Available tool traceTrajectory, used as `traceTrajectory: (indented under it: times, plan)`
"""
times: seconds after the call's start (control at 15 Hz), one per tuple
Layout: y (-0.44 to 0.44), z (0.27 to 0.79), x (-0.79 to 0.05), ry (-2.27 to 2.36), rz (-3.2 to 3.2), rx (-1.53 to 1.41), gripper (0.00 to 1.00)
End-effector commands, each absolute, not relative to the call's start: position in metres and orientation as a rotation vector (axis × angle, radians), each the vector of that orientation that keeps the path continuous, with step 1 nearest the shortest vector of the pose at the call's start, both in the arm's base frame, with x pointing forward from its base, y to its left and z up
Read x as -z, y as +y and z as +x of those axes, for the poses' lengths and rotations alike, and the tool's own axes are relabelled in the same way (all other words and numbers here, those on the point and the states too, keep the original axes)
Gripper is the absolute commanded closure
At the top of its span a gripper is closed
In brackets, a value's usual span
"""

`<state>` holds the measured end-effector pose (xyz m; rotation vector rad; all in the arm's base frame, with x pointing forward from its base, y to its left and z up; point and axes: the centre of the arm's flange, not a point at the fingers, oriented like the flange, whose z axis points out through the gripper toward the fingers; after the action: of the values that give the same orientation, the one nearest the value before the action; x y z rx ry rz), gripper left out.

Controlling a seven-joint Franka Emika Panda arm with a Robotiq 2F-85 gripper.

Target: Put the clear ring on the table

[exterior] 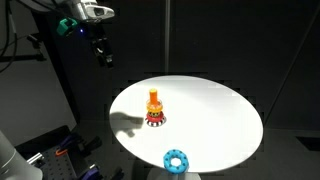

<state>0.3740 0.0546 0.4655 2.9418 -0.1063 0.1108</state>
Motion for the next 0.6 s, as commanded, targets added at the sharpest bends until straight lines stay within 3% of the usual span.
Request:
traceTrajectory:
  times: [0.0,0.53]
  plan:
    - [0.037,0.404,-0.461,-0.212,2.947,-0.182,0.00]
    - [-0.014,0.443,-0.444,-0.390,2.942,-0.321,0.00]
